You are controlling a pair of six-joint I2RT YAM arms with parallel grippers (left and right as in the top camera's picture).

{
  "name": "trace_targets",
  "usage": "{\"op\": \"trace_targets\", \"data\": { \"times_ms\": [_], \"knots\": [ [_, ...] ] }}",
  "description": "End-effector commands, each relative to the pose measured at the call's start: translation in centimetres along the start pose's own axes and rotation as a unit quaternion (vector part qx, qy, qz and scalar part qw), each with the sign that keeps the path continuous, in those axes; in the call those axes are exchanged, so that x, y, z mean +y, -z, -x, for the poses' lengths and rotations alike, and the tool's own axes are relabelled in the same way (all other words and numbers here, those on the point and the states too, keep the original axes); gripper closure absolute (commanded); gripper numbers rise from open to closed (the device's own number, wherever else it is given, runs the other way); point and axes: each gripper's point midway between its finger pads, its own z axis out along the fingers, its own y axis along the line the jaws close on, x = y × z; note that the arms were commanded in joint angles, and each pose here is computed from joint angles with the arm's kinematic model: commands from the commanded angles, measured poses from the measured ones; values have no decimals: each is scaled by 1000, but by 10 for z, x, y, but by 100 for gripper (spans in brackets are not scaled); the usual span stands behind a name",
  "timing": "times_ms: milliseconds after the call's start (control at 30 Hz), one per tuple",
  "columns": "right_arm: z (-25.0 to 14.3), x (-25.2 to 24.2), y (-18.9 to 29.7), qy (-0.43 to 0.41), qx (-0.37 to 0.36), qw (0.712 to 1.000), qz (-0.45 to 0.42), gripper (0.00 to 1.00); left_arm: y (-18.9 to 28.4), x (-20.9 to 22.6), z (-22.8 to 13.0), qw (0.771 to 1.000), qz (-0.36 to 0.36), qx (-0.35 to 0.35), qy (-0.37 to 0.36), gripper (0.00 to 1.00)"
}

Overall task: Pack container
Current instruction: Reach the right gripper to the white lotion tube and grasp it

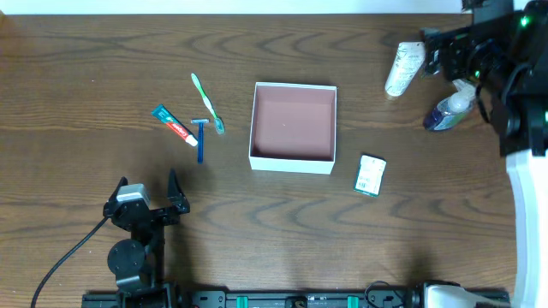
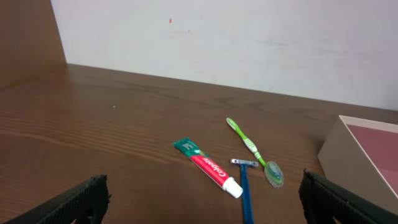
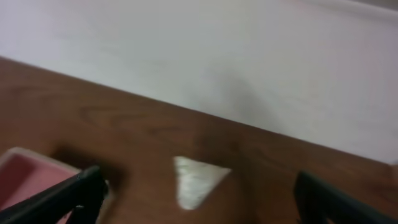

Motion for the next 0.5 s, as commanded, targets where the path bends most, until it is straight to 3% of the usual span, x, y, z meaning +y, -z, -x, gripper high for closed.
{"op": "trace_targets", "data": {
  "times_ms": [0, 167, 467],
  "knots": [
    [-9, -38, -18, 3, 15, 999, -44, 7, -1, 1, -15, 1000, 0, 24, -6, 2],
    [-28, -55, -49, -14, 30, 999, -27, 5, -1, 1, -15, 1000, 0, 24, -6, 2],
    [-55, -18, -93, -4, 39, 993, 115, 1, -1, 1, -15, 1000, 0, 24, -6, 2]
  ]
}}
